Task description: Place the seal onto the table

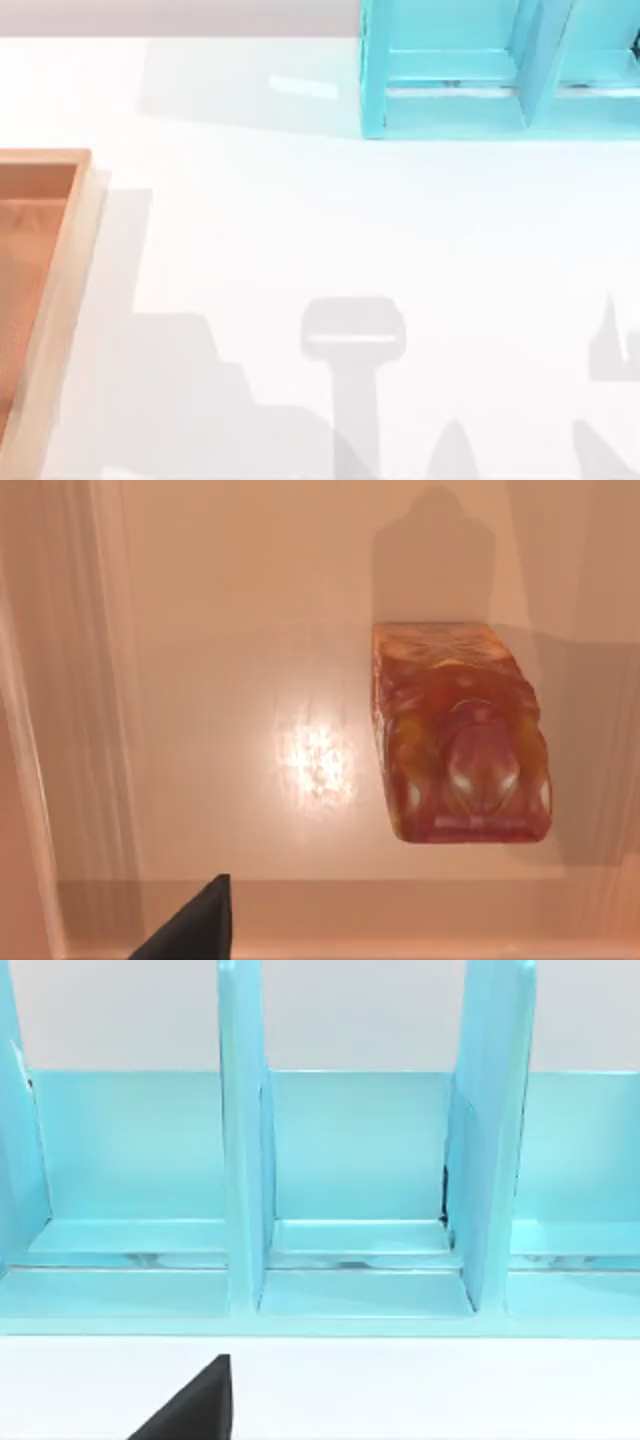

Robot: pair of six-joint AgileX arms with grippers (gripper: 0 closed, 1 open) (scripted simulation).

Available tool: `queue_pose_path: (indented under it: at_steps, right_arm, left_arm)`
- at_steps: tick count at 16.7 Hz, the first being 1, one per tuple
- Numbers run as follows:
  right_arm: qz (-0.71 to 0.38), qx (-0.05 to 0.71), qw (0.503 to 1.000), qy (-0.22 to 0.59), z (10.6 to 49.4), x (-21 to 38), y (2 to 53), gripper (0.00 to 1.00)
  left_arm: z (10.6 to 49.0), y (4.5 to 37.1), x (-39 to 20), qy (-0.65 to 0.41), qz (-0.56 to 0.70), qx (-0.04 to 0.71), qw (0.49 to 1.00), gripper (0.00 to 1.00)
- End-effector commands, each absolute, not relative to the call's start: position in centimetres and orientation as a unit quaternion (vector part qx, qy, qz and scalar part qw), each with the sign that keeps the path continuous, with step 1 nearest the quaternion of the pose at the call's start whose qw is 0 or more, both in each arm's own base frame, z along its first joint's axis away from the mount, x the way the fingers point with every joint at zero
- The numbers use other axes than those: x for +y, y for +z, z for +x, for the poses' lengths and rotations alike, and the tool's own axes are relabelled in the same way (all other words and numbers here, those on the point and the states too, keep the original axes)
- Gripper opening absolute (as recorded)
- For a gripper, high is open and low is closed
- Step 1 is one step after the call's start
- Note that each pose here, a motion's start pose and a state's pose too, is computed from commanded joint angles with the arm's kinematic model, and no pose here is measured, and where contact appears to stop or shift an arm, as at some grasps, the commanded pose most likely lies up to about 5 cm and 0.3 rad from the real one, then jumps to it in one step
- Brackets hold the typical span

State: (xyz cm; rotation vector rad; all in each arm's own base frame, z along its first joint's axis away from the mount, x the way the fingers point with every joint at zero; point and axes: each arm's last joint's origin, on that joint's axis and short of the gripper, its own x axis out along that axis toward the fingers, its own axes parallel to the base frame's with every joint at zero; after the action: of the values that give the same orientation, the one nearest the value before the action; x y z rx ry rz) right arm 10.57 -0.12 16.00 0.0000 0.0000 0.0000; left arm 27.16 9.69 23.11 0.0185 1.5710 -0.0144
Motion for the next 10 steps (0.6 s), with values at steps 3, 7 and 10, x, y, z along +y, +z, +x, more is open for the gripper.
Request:
queue_pose_path:
  at_steps: [3,7,10]
  right_arm:
    - [0.0,0.0,1.0,0.0,10.6,-0.1,16.0,1.0]
    - [0.0,0.0,1.0,0.0,10.6,-0.1,16.0,1.0]
    - [0.0,0.0,1.0,0.0,10.6,-0.1,16.0,1.0]
  left_arm:
    - [27.2,23.0,9.6,-0.007,0.01,0.707,0.707,1.0]
    - [28.0,19.9,10.1,-0.007,0.007,0.709,0.705,1.0]
    - [28.2,17.1,10.2,-0.007,0.008,0.708,0.706,1.0]
